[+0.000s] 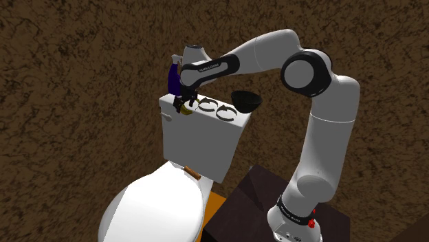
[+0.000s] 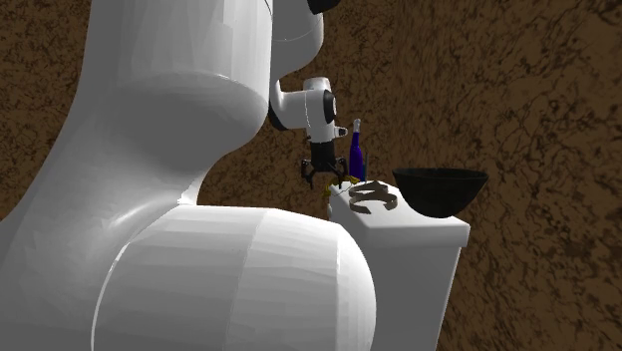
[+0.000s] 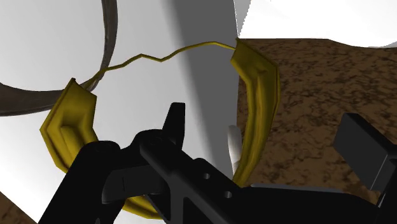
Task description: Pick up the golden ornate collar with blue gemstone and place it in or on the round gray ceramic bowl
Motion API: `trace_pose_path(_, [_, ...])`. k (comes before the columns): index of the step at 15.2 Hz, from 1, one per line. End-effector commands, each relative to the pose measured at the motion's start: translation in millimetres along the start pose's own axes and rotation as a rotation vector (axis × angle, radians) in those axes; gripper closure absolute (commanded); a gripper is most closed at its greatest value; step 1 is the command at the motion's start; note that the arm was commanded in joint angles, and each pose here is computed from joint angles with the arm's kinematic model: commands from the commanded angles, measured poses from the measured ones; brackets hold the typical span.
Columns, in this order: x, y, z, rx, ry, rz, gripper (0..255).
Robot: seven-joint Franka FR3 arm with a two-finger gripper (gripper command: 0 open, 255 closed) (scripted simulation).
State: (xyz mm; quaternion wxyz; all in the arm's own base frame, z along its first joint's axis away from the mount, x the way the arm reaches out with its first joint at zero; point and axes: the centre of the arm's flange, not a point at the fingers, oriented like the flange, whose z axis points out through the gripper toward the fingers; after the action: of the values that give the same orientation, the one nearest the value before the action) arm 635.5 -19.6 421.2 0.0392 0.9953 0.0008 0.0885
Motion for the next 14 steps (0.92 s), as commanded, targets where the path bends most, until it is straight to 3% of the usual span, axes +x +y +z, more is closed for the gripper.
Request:
trace_pose_path(1, [-0.1,0.0,0.5,0.0,0.0,0.0,0])
trace_pose_path(5, [-0.1,0.0,0.4,0.0,0.0,0.0,0])
trace_pose_path(6, [-0.1,0.0,0.4,0.0,0.0,0.0,255])
trace_pose_path(14, [-0.1,0.1,0.4,0.0,0.0,0.0,255])
